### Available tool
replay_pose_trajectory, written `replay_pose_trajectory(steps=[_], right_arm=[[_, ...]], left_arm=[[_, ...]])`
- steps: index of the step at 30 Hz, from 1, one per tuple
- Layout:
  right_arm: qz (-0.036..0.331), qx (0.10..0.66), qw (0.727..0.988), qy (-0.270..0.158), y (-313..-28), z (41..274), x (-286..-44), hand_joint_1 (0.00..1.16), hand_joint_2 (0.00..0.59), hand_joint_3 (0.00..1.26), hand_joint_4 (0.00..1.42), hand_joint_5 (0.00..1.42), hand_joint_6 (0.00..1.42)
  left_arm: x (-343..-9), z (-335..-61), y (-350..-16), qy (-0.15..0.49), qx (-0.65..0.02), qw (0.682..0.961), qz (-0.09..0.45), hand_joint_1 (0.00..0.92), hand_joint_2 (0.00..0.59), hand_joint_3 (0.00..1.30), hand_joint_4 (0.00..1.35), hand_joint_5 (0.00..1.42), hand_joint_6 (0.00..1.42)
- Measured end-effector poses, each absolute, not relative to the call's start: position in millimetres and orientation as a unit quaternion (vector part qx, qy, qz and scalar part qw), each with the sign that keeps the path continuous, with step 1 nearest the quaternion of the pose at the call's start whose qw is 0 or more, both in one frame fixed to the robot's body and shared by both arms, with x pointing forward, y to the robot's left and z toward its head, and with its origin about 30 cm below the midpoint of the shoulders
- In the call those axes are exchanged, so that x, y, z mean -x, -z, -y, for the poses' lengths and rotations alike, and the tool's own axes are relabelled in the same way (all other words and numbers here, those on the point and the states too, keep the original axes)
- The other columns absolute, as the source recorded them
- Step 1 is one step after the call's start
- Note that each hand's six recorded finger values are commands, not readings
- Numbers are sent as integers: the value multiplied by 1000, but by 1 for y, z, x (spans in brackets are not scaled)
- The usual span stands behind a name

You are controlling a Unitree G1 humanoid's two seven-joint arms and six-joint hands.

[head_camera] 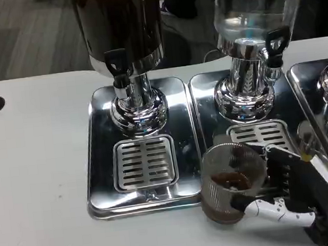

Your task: Grasp the cup under the faucet to collect the drink, then remove the cup.

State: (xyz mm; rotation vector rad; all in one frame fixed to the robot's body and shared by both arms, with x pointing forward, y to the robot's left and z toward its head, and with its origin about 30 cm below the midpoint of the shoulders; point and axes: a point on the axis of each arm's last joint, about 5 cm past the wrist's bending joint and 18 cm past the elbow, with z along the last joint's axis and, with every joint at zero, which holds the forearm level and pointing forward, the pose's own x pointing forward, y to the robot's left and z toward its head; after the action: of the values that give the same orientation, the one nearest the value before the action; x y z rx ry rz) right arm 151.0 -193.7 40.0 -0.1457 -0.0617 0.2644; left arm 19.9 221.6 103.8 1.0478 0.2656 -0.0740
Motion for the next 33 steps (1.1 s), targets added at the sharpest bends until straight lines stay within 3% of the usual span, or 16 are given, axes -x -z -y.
replay_pose_trajectory(steps=[33], right_arm=[[51,74,987,-131,-26,216,-130,768,110,464,468,468,276]], left_arm=[[-20,-228,-107,25,-498,856,-133,0,86,323,260,376,595]])
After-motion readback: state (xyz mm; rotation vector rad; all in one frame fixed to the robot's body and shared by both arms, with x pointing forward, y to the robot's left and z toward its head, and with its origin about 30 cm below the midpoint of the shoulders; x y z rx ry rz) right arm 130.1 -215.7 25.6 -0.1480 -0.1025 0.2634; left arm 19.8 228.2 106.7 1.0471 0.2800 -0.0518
